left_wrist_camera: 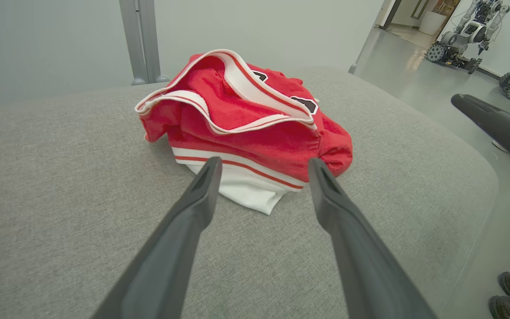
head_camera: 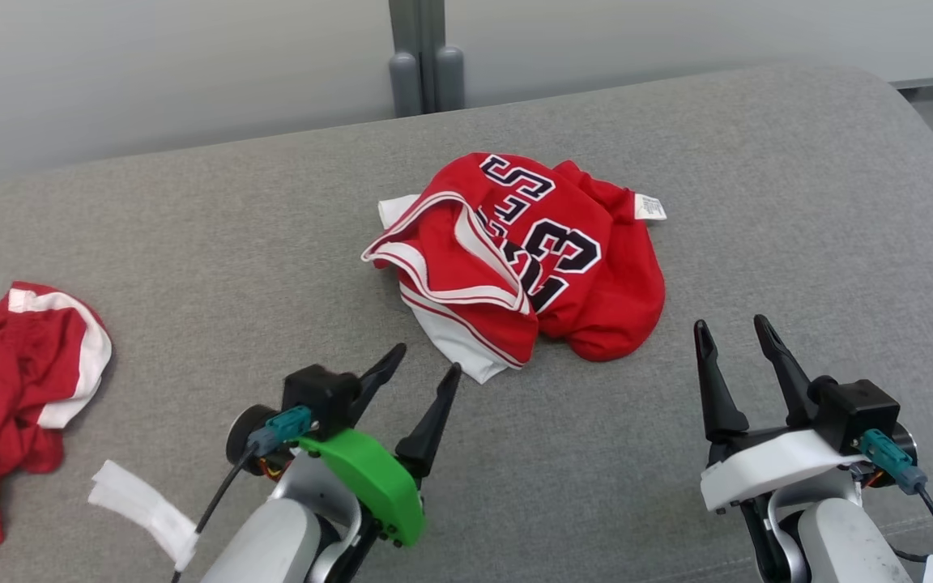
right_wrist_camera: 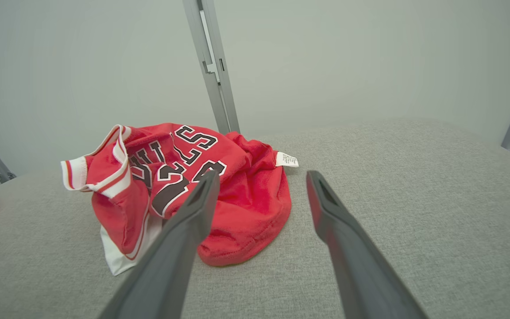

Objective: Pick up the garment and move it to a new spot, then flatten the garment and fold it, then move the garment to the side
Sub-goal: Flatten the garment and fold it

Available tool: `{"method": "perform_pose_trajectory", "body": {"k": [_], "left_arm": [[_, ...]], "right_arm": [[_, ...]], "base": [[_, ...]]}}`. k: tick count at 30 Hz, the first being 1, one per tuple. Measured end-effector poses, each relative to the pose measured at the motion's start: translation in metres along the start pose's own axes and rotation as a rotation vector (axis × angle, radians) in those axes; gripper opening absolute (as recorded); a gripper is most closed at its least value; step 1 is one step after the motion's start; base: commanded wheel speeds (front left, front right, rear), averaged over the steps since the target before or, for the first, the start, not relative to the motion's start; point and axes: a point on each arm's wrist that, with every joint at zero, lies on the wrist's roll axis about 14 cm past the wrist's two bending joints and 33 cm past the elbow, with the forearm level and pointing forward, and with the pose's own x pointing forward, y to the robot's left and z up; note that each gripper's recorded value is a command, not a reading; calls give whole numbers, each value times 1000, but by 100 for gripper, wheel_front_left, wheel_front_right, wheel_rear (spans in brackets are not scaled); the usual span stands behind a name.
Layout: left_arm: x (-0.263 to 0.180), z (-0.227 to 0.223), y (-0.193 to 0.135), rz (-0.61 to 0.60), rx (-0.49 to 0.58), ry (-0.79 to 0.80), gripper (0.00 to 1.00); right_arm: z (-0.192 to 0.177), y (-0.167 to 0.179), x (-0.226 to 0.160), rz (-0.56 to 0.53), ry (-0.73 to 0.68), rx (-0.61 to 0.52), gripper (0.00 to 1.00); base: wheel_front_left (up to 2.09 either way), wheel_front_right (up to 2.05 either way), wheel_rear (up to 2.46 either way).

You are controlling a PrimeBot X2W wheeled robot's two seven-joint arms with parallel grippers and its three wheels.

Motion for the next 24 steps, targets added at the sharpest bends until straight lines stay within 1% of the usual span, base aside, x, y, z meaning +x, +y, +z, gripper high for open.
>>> {"method": "perform_pose_trajectory", "body": {"k": [4,7,9,16,21,24], "left_arm": [[24,-17,-27,-92,-36,109,100],[39,-27,-35,-104,-50,173,100],[48,-30,-39,-96,-71,189,100],[73,-42,-31,2,-44,261,100],[81,-43,-52,-20,-104,270,100],[85,-42,-54,8,-113,267,100]], "right_arm": [[-1,-4,-2,-13,5,4,100],[-3,-9,-5,-29,11,10,100],[-3,-12,-6,-39,13,13,100],[-5,-24,-9,-77,22,17,100],[-6,-32,-13,-103,27,17,100],[-7,-34,-14,-110,30,17,100]], "base": [[0,0,0],[0,0,0],[0,0,0],[0,0,0],[0,0,0],[0,0,0]]}}
